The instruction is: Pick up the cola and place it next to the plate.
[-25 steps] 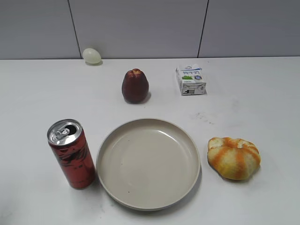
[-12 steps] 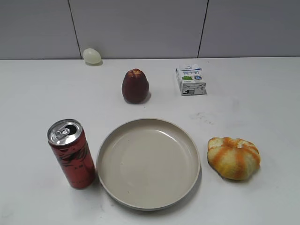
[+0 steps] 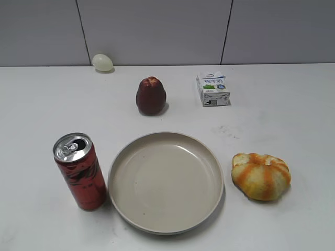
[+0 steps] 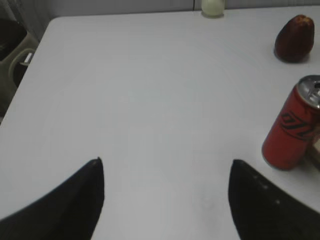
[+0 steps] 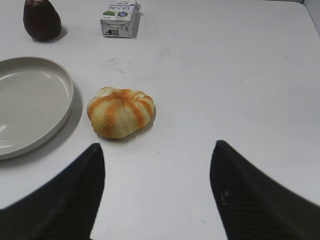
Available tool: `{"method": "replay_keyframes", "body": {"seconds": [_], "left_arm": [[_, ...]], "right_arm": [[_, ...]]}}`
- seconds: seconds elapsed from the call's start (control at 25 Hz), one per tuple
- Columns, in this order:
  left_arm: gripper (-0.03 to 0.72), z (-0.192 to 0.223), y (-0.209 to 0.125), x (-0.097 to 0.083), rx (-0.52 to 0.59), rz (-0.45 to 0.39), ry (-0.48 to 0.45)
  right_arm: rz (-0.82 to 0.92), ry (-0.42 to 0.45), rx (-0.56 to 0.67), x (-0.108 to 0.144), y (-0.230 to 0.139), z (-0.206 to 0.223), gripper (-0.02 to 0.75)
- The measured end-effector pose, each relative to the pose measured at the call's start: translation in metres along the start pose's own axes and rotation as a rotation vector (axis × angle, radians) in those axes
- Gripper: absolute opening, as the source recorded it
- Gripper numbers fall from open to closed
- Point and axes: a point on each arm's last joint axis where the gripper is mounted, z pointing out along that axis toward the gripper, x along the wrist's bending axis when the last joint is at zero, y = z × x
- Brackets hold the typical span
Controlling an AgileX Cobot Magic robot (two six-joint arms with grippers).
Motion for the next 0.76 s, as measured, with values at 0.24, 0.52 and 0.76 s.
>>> {"method": "replay_keyframes", "body": {"seconds": [0.24, 0.52, 0.76], "left_arm": [[0.589, 0.0078, -0.0021, 0.0005, -0.026, -0.002, 0.004], [0.589, 0.0078, -0.0014, 0.0006, -0.033, -0.002, 0.005], [0.589, 0.0078, -0.0014, 0.0006, -0.034, -0.002, 0.005]], "right_arm": [[0.0, 0.0, 0.0, 0.0, 0.0, 0.0, 0.531], [0.0, 0.0, 0.0, 0.0, 0.0, 0.0, 0.531], [0.0, 0.0, 0.0, 0.0, 0.0, 0.0, 0.531]]}}
